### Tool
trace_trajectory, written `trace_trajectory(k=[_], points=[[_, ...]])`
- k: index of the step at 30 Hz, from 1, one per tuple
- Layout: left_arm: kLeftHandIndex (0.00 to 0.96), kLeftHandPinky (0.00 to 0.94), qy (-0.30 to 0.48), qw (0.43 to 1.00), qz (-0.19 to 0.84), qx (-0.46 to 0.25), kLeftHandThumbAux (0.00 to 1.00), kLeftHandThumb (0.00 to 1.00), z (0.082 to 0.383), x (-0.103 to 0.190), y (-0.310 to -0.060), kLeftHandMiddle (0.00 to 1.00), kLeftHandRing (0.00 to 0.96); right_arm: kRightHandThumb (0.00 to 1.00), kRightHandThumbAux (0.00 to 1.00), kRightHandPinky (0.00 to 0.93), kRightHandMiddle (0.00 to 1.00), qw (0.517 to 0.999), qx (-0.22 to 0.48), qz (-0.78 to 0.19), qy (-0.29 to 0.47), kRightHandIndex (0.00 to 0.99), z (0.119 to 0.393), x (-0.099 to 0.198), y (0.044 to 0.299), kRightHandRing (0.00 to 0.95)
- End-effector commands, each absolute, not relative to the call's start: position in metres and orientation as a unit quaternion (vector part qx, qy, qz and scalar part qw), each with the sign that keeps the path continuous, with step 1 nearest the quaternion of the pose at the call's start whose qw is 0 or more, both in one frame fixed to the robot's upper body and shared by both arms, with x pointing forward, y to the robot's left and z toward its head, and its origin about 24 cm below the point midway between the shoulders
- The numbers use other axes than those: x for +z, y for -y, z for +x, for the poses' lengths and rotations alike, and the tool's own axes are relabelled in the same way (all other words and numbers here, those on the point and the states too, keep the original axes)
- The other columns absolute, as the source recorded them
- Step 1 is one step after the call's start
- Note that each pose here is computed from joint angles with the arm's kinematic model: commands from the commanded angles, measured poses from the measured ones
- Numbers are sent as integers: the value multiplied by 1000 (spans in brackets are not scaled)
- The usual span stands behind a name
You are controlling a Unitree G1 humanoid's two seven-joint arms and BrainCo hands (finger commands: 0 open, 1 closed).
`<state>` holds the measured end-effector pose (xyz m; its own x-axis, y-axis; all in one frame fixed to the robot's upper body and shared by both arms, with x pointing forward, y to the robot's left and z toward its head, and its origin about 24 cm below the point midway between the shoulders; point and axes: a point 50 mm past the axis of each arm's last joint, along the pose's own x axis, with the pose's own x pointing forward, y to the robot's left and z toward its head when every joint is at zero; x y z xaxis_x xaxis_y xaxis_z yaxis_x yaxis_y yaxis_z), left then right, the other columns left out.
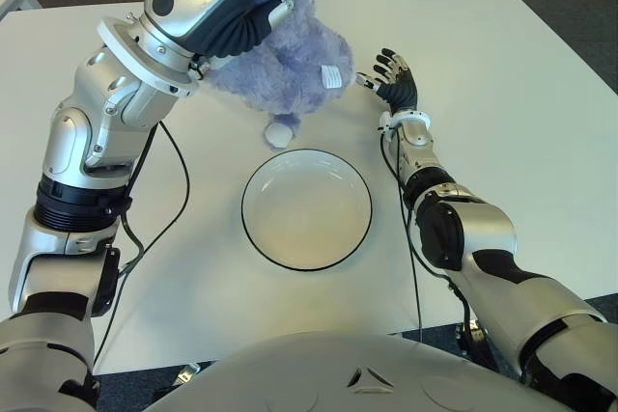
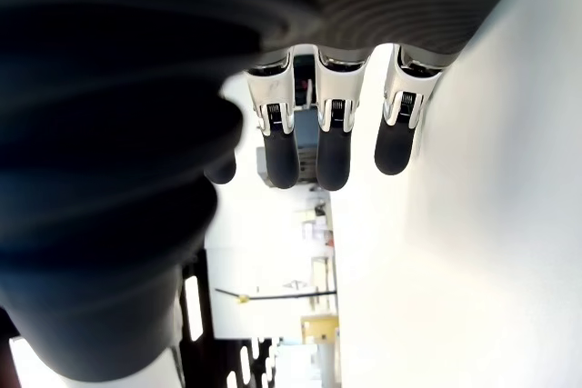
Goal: Put the doll into the plate.
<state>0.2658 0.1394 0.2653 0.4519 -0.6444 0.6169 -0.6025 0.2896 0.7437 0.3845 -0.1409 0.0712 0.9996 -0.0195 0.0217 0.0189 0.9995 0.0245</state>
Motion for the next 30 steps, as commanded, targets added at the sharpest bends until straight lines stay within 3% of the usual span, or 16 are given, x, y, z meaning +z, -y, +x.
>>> trace_trajectory(k=[1,30], points=[[428,758,524,613,591,-17,708,710,266,264,-140,688,712,0,883,136,149,1000,-7,14,-20,134,381,59,139,131],[428,758,525,613,591,-17,708,710,267,264,-139,688,712,0,883,136,149,1000,-8,14,-21,134,381,59,140,131]])
